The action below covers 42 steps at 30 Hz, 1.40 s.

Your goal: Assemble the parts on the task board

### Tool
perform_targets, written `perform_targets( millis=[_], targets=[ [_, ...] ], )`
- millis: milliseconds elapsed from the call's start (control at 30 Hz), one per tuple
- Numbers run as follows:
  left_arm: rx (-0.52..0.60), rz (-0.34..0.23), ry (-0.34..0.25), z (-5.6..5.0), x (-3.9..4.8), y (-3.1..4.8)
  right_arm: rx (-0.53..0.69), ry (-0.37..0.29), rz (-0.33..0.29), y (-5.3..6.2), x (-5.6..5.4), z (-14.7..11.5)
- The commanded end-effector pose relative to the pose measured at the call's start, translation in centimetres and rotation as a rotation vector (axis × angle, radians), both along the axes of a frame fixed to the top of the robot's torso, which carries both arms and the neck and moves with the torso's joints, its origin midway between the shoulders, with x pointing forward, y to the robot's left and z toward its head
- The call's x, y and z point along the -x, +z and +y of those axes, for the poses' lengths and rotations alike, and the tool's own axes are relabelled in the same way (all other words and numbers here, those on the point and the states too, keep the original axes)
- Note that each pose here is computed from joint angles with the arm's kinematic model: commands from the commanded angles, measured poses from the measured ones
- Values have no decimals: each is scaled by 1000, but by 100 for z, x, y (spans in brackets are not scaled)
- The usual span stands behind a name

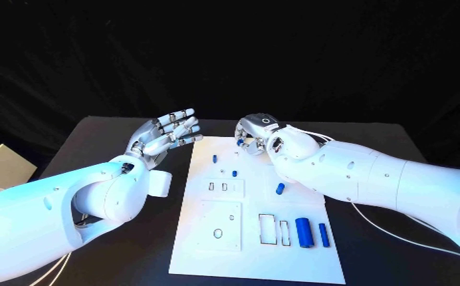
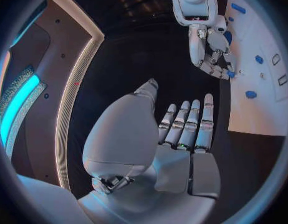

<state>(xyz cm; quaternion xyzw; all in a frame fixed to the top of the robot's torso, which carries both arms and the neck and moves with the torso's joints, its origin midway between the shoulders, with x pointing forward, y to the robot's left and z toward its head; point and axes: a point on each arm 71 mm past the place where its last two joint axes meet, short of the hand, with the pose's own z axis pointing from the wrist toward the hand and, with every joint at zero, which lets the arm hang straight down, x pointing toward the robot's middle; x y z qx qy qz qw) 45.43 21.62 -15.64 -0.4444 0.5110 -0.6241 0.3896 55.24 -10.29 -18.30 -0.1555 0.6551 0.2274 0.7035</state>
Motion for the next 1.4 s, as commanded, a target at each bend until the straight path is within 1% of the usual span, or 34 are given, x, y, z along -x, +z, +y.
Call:
perform_targets(
  millis=[33, 367, 500, 733, 867, 967, 1067, 1167, 1267, 1400],
  targets=[
    [10, -8, -15, -23, 3, 23, 20, 3, 22, -35, -2, 15],
    [10, -8, -16, -27, 1, 26, 42, -8, 43, -60, -33, 24],
    [9, -8, -14, -21, -1, 26, 40, -3, 46, -63, -34, 26],
    [7, -9, -8, -18, -3, 27, 14, 8, 32, -44, -11, 20],
    [5, -8, -3, -2, -6, 25, -8, 10, 24, -27, 33, -31],
    [3, -8, 2, 20, -11, 23, -31, 9, 23, 7, 94, -128],
    [2, -8, 7, 43, -15, 22, -58, 0, 21, 79, 154, -280],
    [3, -9, 9, 71, -19, 21, -111, -32, 24, 199, 216, -550],
    [4, -11, 10, 92, -25, 20, -146, -66, 18, 285, 262, -779],
    [2, -13, 16, 124, -36, 17, -158, -121, 30, 352, 295, -1062]
  ],
)
